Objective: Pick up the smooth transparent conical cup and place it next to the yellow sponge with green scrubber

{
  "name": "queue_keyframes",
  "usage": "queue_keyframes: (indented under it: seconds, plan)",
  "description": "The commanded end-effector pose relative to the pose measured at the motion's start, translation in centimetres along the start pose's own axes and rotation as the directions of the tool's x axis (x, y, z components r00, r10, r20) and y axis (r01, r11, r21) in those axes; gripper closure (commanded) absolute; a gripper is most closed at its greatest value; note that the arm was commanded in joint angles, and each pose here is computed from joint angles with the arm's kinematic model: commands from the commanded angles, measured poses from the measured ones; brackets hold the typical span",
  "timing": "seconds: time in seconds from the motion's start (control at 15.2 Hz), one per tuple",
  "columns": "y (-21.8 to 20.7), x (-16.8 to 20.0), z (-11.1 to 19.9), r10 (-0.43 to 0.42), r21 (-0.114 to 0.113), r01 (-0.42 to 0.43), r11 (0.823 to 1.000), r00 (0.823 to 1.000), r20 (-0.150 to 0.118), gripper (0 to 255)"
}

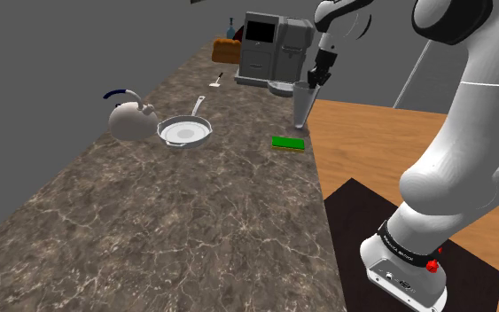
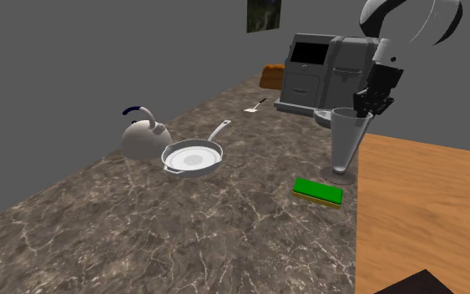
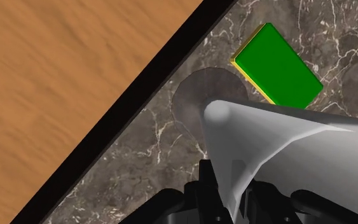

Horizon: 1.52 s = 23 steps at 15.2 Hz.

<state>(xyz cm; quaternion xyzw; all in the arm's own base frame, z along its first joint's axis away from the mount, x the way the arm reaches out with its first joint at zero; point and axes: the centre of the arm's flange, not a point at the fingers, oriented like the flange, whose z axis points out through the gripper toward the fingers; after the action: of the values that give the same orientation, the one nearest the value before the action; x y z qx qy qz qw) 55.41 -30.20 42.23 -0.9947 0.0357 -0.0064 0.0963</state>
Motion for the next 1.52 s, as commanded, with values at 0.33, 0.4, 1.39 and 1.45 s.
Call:
queue_keyframes:
  seconds: [0.33,0.4,1.39,1.45]
  plan:
    - [0.0,0.2,0.8,0.000,-0.001,0.000,1.000,1.000,-0.001,255]
    - [0.0,0.2,0.8,0.000,-0.001,0.000,1.000,1.000,-0.001,255]
    - [0.0,0.2,-4.2,0.000,-0.001,0.000,1.000,1.000,-0.001,0]
    - [0.0,0.2,-4.2,0.000,-0.001,0.000,1.000,1.000,-0.001,0]
